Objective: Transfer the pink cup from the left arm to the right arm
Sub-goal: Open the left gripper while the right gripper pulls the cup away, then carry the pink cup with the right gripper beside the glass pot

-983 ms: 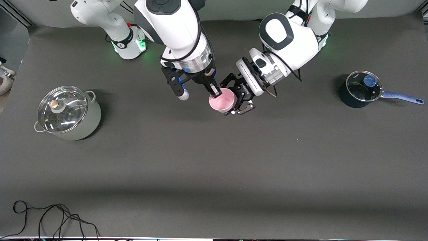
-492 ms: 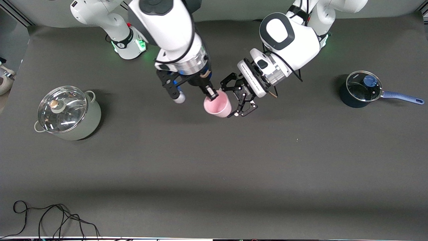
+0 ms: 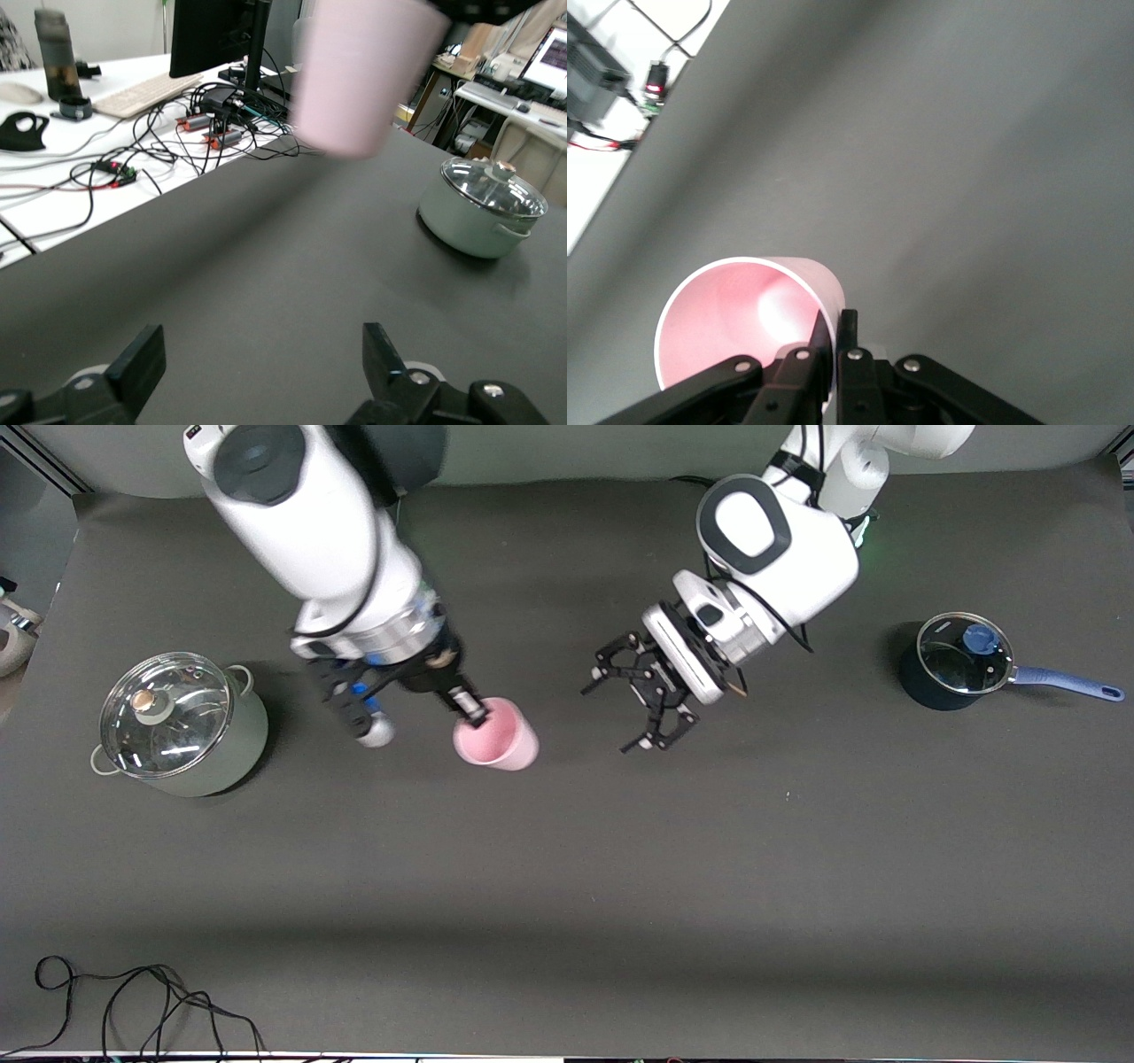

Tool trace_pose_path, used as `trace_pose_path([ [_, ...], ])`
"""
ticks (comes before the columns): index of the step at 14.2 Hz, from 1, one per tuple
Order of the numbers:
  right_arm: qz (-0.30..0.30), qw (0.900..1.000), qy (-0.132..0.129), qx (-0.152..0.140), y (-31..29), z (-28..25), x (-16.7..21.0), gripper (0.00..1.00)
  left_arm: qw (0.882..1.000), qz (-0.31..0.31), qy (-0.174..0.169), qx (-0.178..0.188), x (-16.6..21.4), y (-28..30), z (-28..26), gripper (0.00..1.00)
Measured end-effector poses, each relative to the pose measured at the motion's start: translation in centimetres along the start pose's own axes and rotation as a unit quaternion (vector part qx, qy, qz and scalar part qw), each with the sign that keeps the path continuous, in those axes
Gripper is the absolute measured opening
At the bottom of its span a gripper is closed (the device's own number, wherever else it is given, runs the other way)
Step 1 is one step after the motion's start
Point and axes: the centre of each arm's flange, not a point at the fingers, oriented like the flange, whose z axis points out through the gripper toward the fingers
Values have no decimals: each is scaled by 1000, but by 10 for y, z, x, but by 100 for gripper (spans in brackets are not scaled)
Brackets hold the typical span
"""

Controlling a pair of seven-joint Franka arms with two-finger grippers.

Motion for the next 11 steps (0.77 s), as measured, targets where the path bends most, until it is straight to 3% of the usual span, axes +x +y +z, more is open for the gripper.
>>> trace_pose_path([
  [3, -75, 996, -12, -36, 45, -21, 68, 5, 998, -38, 8, -48, -10, -56, -18, 99],
  [5, -130, 990, -24, -48, 87, -39, 113, 5, 994, -62, -7, -87, -19, -85, -33, 99],
  [8, -200, 977, -38, -59, 153, -52, 170, 5, 972, -122, -114, -163, -27, -116, -69, 99],
  [11, -251, 964, -57, -66, 213, -45, 218, 5, 943, -174, -219, -181, -33, -141, -115, 99],
])
